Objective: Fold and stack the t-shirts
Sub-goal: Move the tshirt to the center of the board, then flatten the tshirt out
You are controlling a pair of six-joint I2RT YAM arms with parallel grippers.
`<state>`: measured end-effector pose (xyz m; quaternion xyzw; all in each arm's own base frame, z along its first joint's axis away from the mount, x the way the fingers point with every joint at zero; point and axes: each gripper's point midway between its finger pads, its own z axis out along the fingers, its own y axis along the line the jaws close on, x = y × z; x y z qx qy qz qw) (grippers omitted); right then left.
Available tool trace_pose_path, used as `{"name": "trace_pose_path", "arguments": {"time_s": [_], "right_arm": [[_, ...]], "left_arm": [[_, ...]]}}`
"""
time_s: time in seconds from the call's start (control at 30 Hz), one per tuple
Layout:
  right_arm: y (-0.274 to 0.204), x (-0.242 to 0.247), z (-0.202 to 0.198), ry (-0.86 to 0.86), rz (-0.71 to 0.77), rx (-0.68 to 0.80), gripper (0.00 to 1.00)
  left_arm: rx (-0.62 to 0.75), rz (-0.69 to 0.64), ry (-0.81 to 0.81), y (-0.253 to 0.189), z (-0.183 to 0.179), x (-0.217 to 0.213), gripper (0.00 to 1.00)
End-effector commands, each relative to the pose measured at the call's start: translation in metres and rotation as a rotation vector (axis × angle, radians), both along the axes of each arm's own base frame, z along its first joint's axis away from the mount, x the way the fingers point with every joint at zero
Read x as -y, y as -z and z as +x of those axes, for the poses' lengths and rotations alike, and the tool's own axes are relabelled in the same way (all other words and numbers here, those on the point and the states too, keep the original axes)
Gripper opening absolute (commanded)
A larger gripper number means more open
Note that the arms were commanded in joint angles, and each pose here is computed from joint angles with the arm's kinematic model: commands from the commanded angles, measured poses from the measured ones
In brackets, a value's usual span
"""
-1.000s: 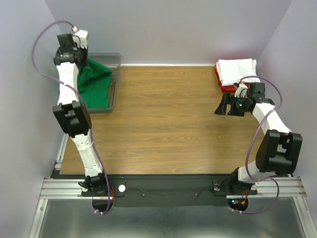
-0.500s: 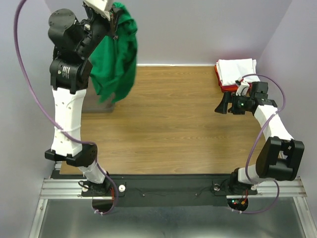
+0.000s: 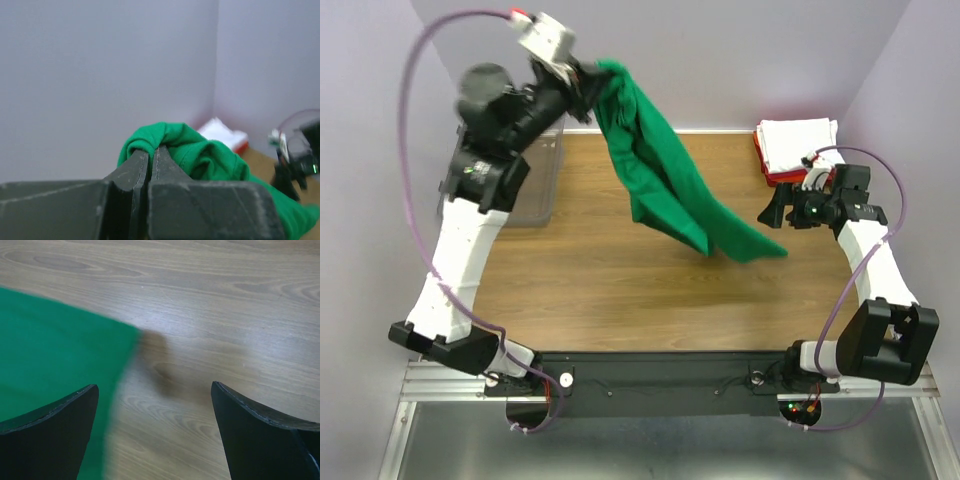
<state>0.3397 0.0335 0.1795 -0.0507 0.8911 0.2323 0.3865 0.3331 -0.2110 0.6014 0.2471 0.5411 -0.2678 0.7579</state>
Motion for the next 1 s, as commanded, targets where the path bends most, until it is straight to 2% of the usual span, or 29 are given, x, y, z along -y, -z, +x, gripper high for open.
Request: {"name": "trace_pose_path", "arguments": {"time_s": [0.0, 0.03, 0.07, 0.13, 0.17, 0.27, 0.3, 0.37, 0.47, 0.63, 0.87, 0.97], "right_arm": [[-0.006, 0.008, 0.001, 0.022, -0.056, 0.04, 1.0], [-0.003, 0.011, 0.0, 0.027, -0.076, 0.035, 1.0], [0.0, 0.013, -0.001, 0.031, -0.089, 0.029, 1.0], [0.008, 0.021, -0.003, 0.042, -0.136, 0.011, 1.0], [0.012, 0.023, -0.004, 0.041, -0.152, 0.001, 1.0], [0.023, 0.029, -0.009, 0.017, -0.196, -0.048, 0.99], [0.025, 0.028, -0.011, -0.003, -0.199, -0.059, 0.98], [0.034, 0.019, -0.028, -0.093, -0.185, -0.117, 0.95], [0.047, 0.009, -0.055, -0.221, -0.179, -0.208, 0.9], [0.076, 0.006, -0.1, -0.39, -0.279, -0.341, 0.82], [0.117, -0.026, -0.149, -0.638, -0.464, -0.478, 0.8], [0.121, -0.035, -0.146, -0.671, -0.496, -0.475, 0.8]], "left_arm": [[-0.298, 0.067, 0.051, 0.116, 0.022, 0.009, 0.0], [-0.419, 0.128, 0.038, 0.179, 0.031, 0.007, 0.06], [-0.454, 0.182, 0.016, 0.208, 0.035, 0.0, 0.22], [-0.623, 0.254, -0.094, 0.285, 0.047, -0.031, 0.36], [-0.704, 0.289, -0.13, 0.319, 0.053, -0.044, 0.47], [-0.834, 0.302, -0.186, 0.359, 0.066, -0.085, 0.66], [-0.863, 0.32, -0.158, 0.369, 0.065, -0.089, 0.74], [-0.845, 0.348, -0.132, 0.367, 0.064, -0.092, 0.74], [-0.816, 0.442, -0.018, 0.376, 0.044, -0.078, 0.74], [-0.886, 0.705, 0.101, 0.447, -0.01, -0.053, 0.72], [-0.953, 0.828, 0.207, 0.503, -0.06, -0.031, 0.72], [-0.983, 0.862, 0.223, 0.52, -0.072, -0.031, 0.72]]}}
